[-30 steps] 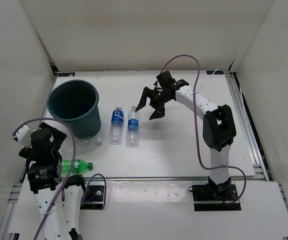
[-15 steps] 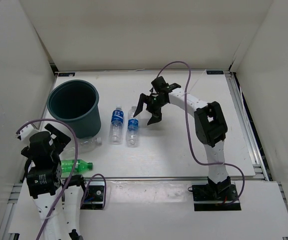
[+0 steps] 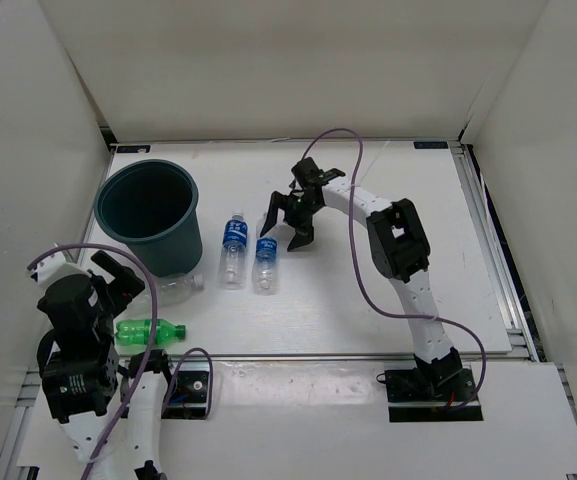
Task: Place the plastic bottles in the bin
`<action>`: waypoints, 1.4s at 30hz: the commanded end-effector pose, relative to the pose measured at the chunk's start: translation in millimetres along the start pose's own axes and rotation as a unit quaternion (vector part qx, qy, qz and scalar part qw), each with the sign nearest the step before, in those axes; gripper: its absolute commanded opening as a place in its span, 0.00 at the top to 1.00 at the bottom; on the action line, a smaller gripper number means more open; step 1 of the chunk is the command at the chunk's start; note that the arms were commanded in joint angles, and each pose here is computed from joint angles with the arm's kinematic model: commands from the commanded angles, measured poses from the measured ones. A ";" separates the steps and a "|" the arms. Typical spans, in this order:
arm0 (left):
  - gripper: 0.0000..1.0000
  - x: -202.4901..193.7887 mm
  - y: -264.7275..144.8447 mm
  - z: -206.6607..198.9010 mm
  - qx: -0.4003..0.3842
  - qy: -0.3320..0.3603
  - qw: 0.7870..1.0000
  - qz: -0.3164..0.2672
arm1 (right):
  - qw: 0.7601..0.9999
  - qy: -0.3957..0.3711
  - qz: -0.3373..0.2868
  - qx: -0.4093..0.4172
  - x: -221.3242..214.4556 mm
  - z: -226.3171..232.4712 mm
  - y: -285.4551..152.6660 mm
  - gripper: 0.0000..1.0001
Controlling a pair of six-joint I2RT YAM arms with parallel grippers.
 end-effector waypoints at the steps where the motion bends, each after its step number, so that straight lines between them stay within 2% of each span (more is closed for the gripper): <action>1: 0.00 -1.8 -13.5 1.6 -0.012 0.012 1.000 0.014 | 1.000 -0.009 0.010 -0.005 0.8 -0.1 6.7 0.01; 5: 0.00 -2.1 -18.9 5.6 0.002 0.014 1.000 0.016 | 1.000 -0.003 0.029 -0.007 -1.2 -6.3 21.6 0.03; 9: 0.00 -2.9 -25.0 8.2 0.009 0.012 1.000 0.021 | 0.999 0.000 0.033 -0.010 0.7 -10.0 27.6 0.11; 15: 0.00 -1.9 -24.3 7.1 0.008 0.005 1.000 0.018 | 0.999 -0.006 0.031 -0.009 -0.3 -10.5 26.7 0.32; 19: 0.00 -1.7 -17.1 1.9 -0.006 -0.015 1.000 0.009 | 1.000 0.000 0.023 -0.006 -1.5 -12.0 8.6 0.50; 23: 0.00 -6.4 -9.0 0.3 -0.015 -0.022 1.000 0.004 | 1.000 -0.010 0.007 0.003 -1.5 -8.2 -13.2 0.61; 29: 0.00 -7.1 2.0 -3.6 -0.023 -0.023 0.999 -0.001 | 0.999 -0.036 -0.006 0.006 -1.9 1.4 -35.2 0.71; 34: 0.00 -10.9 7.3 -4.1 -0.023 -0.034 0.999 -0.001 | 0.998 -0.052 -0.025 0.008 -5.8 11.9 -53.4 0.75; 38: 0.00 -13.8 7.6 -3.9 -0.027 -0.034 0.999 0.001 | 0.994 -0.075 -0.070 0.046 -4.4 47.7 -89.8 0.77; 42: 0.00 -10.1 5.1 -5.2 -0.036 -0.027 0.999 -0.006 | 0.986 -0.078 -0.110 0.098 -9.8 87.1 -132.6 0.83</action>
Point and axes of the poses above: each gripper's point midway between its finger pads, its own y axis out along the fingers, its own z axis along the line the jaws close on, x = y × z, the point moved 8 cm from there along -y, back along the fingers, and after that the axes turned 2 degrees about y, right-handed, at the moved point
